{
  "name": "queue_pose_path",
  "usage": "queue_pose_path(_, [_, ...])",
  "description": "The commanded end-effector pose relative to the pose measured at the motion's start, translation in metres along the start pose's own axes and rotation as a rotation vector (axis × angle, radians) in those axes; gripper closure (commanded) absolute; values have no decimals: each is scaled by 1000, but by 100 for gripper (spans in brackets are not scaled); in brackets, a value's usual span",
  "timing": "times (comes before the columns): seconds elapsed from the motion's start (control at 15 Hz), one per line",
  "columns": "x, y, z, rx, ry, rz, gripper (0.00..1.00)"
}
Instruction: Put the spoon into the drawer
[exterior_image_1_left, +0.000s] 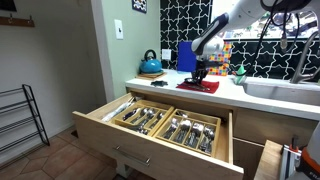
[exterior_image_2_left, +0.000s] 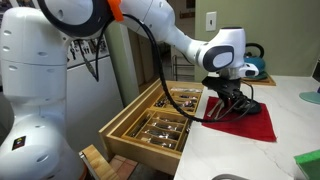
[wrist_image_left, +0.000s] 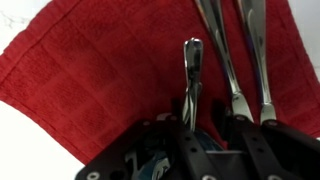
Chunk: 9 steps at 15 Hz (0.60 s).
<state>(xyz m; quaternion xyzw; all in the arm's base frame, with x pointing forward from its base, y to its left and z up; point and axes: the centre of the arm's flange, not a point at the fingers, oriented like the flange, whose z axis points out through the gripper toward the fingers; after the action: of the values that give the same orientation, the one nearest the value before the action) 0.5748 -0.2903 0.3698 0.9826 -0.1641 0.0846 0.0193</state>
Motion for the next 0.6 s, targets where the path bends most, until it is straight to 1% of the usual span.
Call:
queue_pose_path(0.0, [3, 1, 6, -9, 2, 15, 61])
queue_pose_path(0.2, [3, 1, 7, -14, -2, 17, 65])
queue_pose_path(0.27, [3, 0, 6, -16, -2, 16, 69])
queue_pose_path(0.33, [3, 0, 6, -17, -1, 17, 70])
queue_pose_path(0.4, [3, -1, 4, -20, 1, 17, 76])
queue_pose_path(0.47, [3, -1, 4, -21, 0, 16, 77])
queue_pose_path(0.53, [3, -1, 3, -23, 0, 17, 89])
